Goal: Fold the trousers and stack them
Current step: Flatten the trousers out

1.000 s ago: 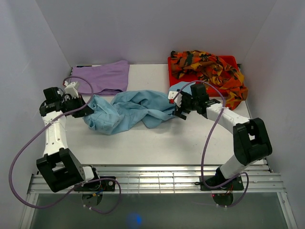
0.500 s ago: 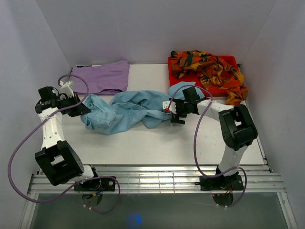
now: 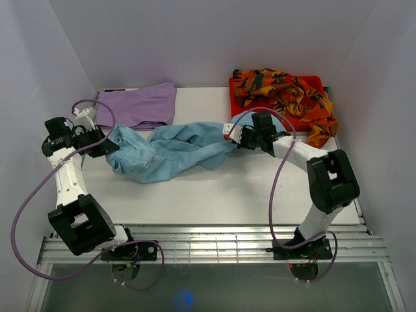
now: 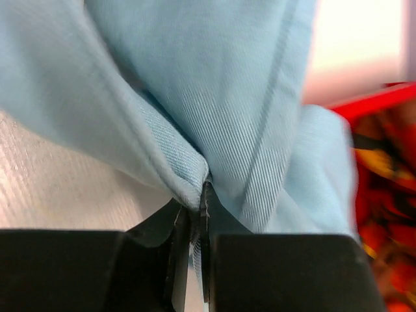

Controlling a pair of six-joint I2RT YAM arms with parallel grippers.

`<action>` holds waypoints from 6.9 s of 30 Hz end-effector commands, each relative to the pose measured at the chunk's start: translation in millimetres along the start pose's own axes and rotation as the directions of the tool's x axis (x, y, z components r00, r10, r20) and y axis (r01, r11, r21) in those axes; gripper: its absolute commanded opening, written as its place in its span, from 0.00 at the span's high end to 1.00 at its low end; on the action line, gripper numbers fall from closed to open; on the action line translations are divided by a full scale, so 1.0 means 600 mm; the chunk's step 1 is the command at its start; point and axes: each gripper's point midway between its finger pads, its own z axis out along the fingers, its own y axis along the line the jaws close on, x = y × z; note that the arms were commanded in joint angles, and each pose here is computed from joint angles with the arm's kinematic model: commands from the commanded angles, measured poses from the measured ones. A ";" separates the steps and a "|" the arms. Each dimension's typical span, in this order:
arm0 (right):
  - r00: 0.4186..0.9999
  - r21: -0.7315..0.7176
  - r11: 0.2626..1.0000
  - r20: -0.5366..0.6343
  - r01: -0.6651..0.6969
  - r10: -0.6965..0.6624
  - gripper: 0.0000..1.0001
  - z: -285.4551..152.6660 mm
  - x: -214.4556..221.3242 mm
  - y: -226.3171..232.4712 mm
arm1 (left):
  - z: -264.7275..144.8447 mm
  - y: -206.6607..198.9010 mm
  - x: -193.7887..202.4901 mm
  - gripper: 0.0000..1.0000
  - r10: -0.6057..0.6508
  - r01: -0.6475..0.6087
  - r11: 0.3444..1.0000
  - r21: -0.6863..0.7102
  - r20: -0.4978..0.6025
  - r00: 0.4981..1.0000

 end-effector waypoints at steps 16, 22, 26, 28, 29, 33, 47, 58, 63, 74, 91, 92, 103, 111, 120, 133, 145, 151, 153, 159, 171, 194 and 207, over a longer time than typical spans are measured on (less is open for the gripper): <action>0.999 0.127 0.991 0.004 0.048 -0.049 0.92 -0.302 -0.102 -0.002 | -0.142 -0.003 -0.099 1.00 0.101 -0.101 0.995 -0.012 0.260 0.960; 0.992 0.168 0.982 -0.106 0.088 -0.071 0.92 -0.392 -0.062 0.068 | -0.131 -0.015 -0.077 1.00 0.109 -0.127 0.991 0.053 0.251 0.962; 0.990 0.063 0.997 -0.131 0.052 -0.043 0.92 -0.390 -0.020 0.156 | -0.120 0.012 -0.066 1.00 0.080 -0.085 0.996 0.014 0.219 0.973; 0.993 0.028 0.999 -0.117 0.025 -0.021 0.92 -0.378 -0.013 0.178 | -0.121 0.028 -0.061 1.00 0.058 -0.056 0.998 -0.017 0.213 0.975; 0.994 0.020 1.000 -0.113 0.014 -0.012 0.92 -0.368 -0.009 0.182 | -0.123 0.032 -0.063 1.00 0.058 -0.052 0.998 -0.031 0.224 0.973; 0.988 -0.030 0.999 -0.152 -0.015 0.010 0.92 -0.297 0.027 0.179 | -0.126 0.052 -0.058 1.00 0.071 -0.045 0.992 -0.116 0.233 0.970; 1.000 0.139 0.990 -0.018 0.006 -0.003 0.07 -0.214 -0.061 -0.024 | -0.133 0.169 -0.041 1.00 0.005 0.040 0.973 -0.229 0.196 0.981; 0.994 0.209 0.974 0.046 0.083 -0.095 0.10 -0.084 -0.070 -0.123 | -0.111 0.152 -0.027 1.00 -0.017 0.038 0.994 -0.107 0.186 0.982; 0.992 0.237 0.966 0.049 0.103 -0.118 0.09 -0.042 -0.079 -0.162 | -0.108 0.152 -0.019 1.00 -0.017 0.035 0.994 -0.104 0.177 0.984; 0.987 0.224 0.963 0.015 0.151 -0.159 0.84 -0.042 -0.084 -0.166 | -0.109 0.151 -0.028 1.00 -0.010 0.029 0.994 -0.102 0.186 0.983; 0.979 -0.053 0.998 -0.200 0.029 -0.039 0.92 -0.243 -0.008 0.061 | -0.108 0.133 -0.035 1.00 0.114 -0.098 0.991 -0.088 0.193 0.975; 0.975 -0.077 0.997 -0.221 -0.003 -0.014 0.92 -0.237 0.006 0.080 | -0.103 0.135 -0.027 1.00 0.111 -0.096 0.991 -0.088 0.182 0.977; 0.818 -0.239 0.931 -0.567 -0.277 0.097 0.92 -0.222 0.242 0.261 | -0.069 0.123 0.069 1.00 0.177 -0.175 0.982 -0.071 0.027 0.984; 0.719 -0.116 0.942 -0.677 -0.316 0.158 0.92 -0.340 0.384 0.224 | -0.049 0.090 0.132 1.00 0.174 -0.174 0.985 0.001 0.006 0.985; 0.755 -0.088 0.918 -0.602 -0.386 0.260 0.92 -0.352 0.341 0.174 | -0.010 0.124 0.088 0.63 0.081 -0.081 0.990 0.111 0.003 0.997; 0.746 -0.070 0.887 -0.574 -0.456 0.338 0.92 -0.346 0.315 0.165 | -0.061 0.057 -0.021 0.02 0.455 -0.462 0.870 0.171 0.081 0.887; 0.699 -0.012 0.861 -0.589 -0.509 0.405 0.92 -0.335 0.330 0.148 | -0.048 0.048 0.152 0.04 0.697 -0.664 0.716 0.216 -0.269 0.665; 0.682 0.017 0.868 -0.611 -0.496 0.402 0.92 -0.344 0.338 0.147 | -0.022 0.105 0.239 0.08 0.553 -0.526 0.828 0.196 -0.443 0.705; 0.683 0.017 0.872 -0.614 -0.489 0.395 0.92 -0.347 0.339 0.148 | -0.013 0.127 0.245 0.09 0.552 -0.556 0.819 0.144 -0.459 0.696; 0.667 0.046 0.863 -0.615 -0.503 0.421 0.92 -0.339 0.349 0.137 | 0.026 0.210 0.250 0.55 0.468 -0.554 0.832 -0.011 -0.523 0.713; 0.629 0.227 0.827 -0.555 -0.515 0.544 0.92 -0.318 0.366 0.013 | 0.109 0.231 -0.058 1.00 0.415 -0.432 0.897 -0.097 -0.156 0.896; 0.721 -0.187 0.778 -0.549 -0.600 0.424 0.17 -0.422 0.218 0.253 | -0.001 0.127 -0.002 0.25 0.690 -0.689 0.723 0.050 -0.102 0.717; 0.688 -0.228 0.779 -0.649 -0.584 0.326 0.22 -0.396 0.237 0.385 | 0.073 0.123 0.014 0.25 0.751 -0.738 0.659 0.142 -0.179 0.636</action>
